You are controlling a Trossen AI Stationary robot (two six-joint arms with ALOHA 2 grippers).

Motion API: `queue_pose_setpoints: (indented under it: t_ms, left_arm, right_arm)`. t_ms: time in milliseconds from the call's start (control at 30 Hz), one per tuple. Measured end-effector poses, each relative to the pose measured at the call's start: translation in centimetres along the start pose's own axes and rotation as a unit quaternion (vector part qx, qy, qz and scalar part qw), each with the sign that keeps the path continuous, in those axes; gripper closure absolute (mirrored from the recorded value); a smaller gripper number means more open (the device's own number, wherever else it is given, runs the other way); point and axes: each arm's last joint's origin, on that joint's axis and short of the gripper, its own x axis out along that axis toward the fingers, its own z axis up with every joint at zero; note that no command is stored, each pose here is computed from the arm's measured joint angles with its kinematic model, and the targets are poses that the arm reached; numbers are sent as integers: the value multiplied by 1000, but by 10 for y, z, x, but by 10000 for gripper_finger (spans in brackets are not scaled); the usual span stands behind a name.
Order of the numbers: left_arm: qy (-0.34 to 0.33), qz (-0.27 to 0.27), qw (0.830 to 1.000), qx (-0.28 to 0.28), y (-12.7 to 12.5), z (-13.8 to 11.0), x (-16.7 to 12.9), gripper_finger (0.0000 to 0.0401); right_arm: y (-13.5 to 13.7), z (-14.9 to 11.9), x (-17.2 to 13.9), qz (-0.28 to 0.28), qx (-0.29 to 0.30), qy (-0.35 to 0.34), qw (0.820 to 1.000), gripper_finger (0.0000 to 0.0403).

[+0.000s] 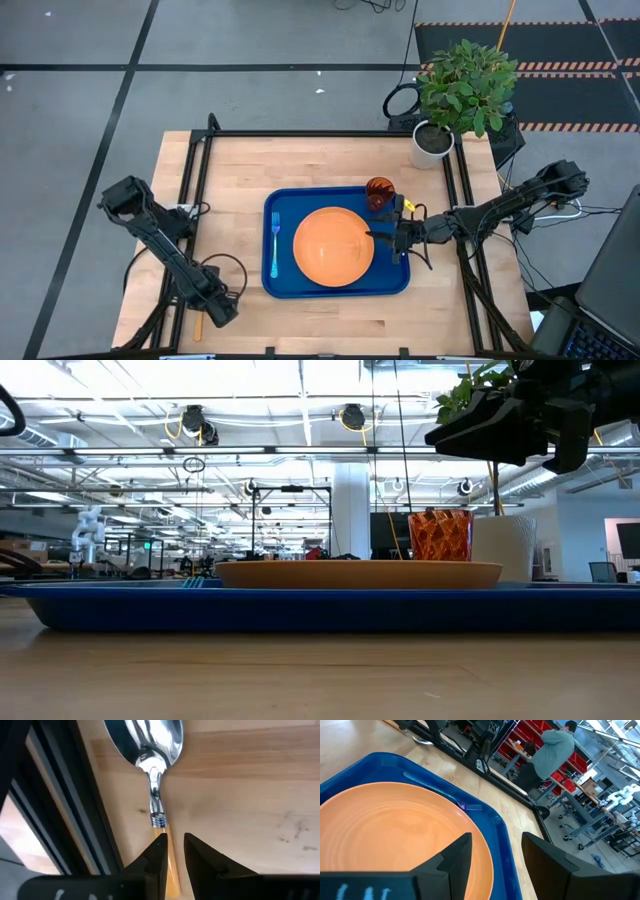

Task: Pick and place plate/cup/fork/spoon on tray
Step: Put the orange fork to the right of the blue fork on the blue tray

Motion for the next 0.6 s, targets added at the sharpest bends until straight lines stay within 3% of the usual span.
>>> queue_pose_setpoints:
  t_ms: [600]
  left_arm:
    - [-10, 12, 1000, 2, 7, -4, 2, 334]
  right_arm:
    - [0, -1, 0, 2, -2, 4, 1000, 234]
